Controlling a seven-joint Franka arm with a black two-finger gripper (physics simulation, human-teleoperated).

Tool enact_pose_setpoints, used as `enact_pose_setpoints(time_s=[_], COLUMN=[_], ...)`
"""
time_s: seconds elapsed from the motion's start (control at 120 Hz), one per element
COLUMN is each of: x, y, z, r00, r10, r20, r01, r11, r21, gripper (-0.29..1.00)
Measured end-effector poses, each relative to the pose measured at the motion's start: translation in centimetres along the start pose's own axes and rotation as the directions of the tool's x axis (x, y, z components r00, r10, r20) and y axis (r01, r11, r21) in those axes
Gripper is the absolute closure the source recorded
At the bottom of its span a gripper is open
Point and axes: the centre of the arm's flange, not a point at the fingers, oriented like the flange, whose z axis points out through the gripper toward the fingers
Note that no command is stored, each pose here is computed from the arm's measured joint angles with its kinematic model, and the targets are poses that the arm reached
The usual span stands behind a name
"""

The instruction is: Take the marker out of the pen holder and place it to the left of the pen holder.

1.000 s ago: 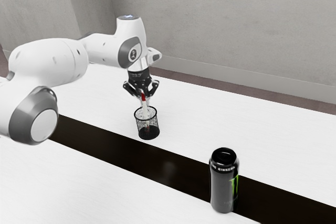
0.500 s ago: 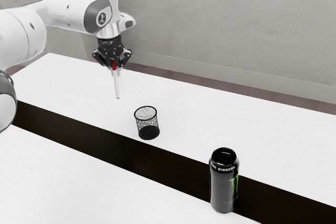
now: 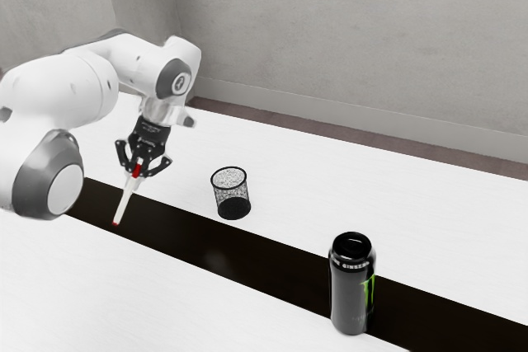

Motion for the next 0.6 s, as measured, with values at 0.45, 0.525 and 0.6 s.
enact_pose_setpoints(time_s=[0.45, 0.525, 0.6], x=[2.5, 2.4, 2.5], y=[1.7, 2.0, 2.5], z=[7.8, 8.0, 8.3], r00=[0.953, 0.95, 0.948], r10=[0.03, 0.045, 0.061], r20=[0.302, 0.309, 0.312], r01=[-0.066, -0.075, -0.082], r11=[0.992, 0.993, 0.995], r21=[0.108, 0.087, 0.053], gripper=[0.75, 0.67, 0.58])
